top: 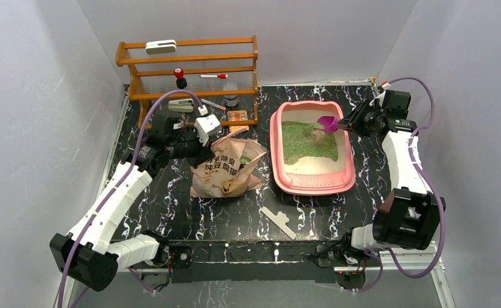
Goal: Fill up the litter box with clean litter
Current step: Pour the cat litter into the litter box.
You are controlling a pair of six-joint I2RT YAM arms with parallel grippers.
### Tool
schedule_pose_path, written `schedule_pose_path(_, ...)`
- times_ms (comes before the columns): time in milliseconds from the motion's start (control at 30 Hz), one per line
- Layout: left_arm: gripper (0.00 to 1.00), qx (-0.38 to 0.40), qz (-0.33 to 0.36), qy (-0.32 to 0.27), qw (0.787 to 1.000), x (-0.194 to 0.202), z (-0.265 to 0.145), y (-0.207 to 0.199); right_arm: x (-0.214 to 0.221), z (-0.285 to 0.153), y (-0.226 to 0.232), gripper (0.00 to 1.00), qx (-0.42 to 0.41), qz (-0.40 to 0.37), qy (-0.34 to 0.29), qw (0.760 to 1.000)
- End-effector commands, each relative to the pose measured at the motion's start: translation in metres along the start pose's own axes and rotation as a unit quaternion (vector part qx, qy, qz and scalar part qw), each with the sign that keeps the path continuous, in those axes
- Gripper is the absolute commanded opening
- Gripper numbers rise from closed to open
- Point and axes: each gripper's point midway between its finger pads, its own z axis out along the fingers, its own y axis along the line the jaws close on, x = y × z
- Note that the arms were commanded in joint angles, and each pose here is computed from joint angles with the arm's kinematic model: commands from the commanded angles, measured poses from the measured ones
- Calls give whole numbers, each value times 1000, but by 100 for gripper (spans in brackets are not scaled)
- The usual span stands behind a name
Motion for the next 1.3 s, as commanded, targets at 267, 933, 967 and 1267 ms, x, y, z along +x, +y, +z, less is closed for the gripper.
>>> schedule_pose_path(267,0,22,34,-75,996,-40,-11,-10,-2,-53,21,0,84,-153,-35,984)
schedule_pose_path(933,0,33,33,-79,996,-45,-11,-13,21,-84,66,0,47,-159,86,982)
schedule_pose_path(967,0,34,31,-78,996,-46,-10,-13,20,-92,79,0,25,-159,96,982)
schedule_pose_path(1267,0,33,29,-77,996,-48,-11,-11,21,-124,165,0,-187,-156,71,967)
